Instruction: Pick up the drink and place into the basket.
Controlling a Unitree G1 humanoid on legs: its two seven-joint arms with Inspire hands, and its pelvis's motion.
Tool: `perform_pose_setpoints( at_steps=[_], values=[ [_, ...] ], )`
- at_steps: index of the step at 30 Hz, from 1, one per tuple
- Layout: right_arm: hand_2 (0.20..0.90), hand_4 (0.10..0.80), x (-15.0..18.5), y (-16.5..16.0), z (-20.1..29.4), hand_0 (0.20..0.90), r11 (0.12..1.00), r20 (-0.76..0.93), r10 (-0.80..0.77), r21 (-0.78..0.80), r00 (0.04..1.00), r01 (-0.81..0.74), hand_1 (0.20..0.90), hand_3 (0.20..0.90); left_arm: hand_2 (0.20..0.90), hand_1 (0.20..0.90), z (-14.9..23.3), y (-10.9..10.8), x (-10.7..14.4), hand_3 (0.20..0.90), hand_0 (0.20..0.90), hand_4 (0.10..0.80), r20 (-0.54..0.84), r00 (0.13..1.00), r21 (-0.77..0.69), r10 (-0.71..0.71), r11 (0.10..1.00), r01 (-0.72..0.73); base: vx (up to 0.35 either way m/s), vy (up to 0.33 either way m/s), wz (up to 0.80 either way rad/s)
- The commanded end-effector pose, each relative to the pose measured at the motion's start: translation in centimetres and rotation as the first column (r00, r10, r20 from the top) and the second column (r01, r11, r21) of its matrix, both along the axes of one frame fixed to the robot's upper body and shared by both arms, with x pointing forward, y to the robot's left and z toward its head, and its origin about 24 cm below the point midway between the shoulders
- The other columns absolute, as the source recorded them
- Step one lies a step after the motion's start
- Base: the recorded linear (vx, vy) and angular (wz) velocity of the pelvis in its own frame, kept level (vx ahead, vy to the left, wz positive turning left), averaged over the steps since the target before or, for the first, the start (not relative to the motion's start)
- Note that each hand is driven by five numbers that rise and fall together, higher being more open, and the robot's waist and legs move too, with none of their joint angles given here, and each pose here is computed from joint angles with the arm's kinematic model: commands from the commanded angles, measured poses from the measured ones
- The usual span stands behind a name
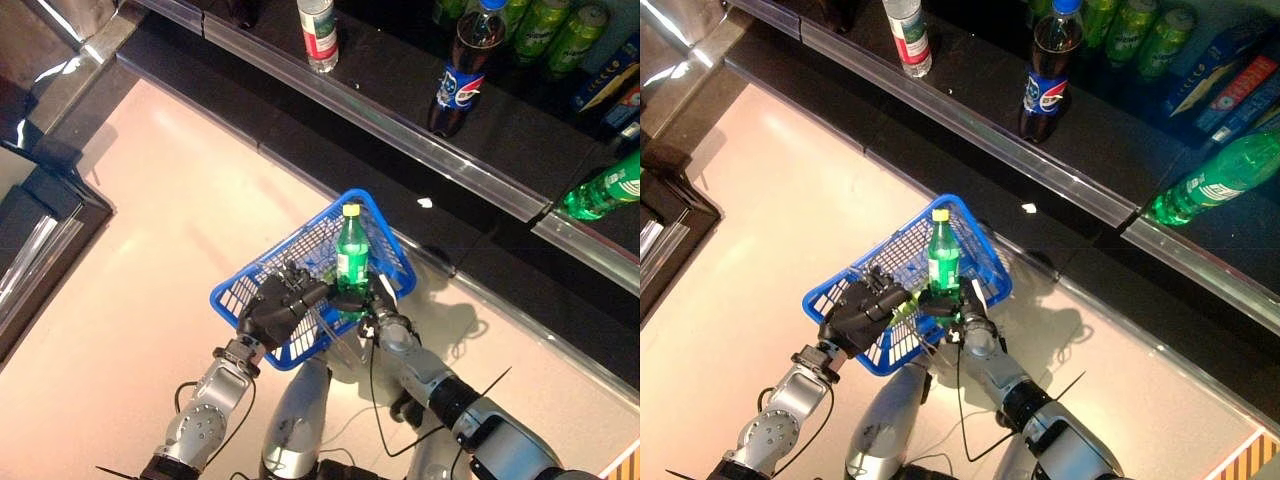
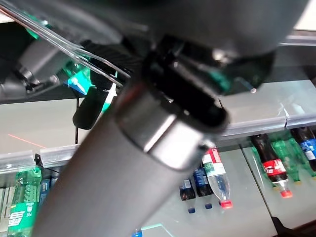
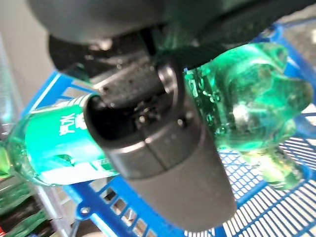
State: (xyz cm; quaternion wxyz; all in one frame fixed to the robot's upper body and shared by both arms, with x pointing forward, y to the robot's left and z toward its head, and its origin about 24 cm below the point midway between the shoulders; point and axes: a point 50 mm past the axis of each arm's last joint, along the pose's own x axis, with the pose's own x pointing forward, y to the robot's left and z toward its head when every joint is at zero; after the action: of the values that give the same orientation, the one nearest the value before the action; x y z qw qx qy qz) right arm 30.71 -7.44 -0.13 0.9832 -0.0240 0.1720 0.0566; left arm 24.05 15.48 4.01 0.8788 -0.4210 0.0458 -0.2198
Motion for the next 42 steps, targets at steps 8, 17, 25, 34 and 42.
perform_pose_setpoints(
  at_steps=[8,17,25,34,42],
  values=[
    [0.300,0.100,0.8,9.0,5.8,0.300,0.761,0.072,0.274,0.594,0.959,-0.262,0.300,0.200,0.300,0.300,11.0,-3.9,-1.2,0.200,0.300,0.100,0.636,0.735,-0.155,-0.233,0.895,0.419,0.000,0.000,0.00],
    [0.300,0.100,0.3,10.1,4.7,0.300,0.693,-0.044,0.421,0.661,0.906,-0.289,0.300,0.200,0.300,0.300,10.5,-3.7,-1.2,0.200,0.300,0.100,0.636,0.725,-0.138,-0.264,0.885,0.444,0.003,0.002,0.01],
    [0.300,0.100,3.0,7.8,5.4,0.300,0.689,-0.088,0.332,0.702,0.939,-0.178,0.300,0.200,0.300,0.300,10.5,-3.7,-1.1,0.200,0.300,0.100,0.632,0.713,-0.120,-0.304,0.870,0.478,0.017,0.009,0.04],
    [0.900,0.800,5.9,5.4,7.6,0.900,0.701,-0.109,0.202,0.710,0.973,-0.066,0.900,0.900,0.300,0.300,11.7,-4.7,-1.0,0.200,0.300,0.100,0.616,0.706,-0.095,-0.349,0.857,0.506,0.016,-0.004,0.06],
    [0.900,0.800,6.4,5.4,8.7,0.900,0.677,-0.049,0.213,0.728,0.976,-0.111,0.900,0.900,0.300,0.300,12.0,-5.1,-0.9,0.200,0.300,0.100,0.598,0.726,-0.113,-0.340,0.861,0.496,0.000,0.000,0.00]
  ],
)
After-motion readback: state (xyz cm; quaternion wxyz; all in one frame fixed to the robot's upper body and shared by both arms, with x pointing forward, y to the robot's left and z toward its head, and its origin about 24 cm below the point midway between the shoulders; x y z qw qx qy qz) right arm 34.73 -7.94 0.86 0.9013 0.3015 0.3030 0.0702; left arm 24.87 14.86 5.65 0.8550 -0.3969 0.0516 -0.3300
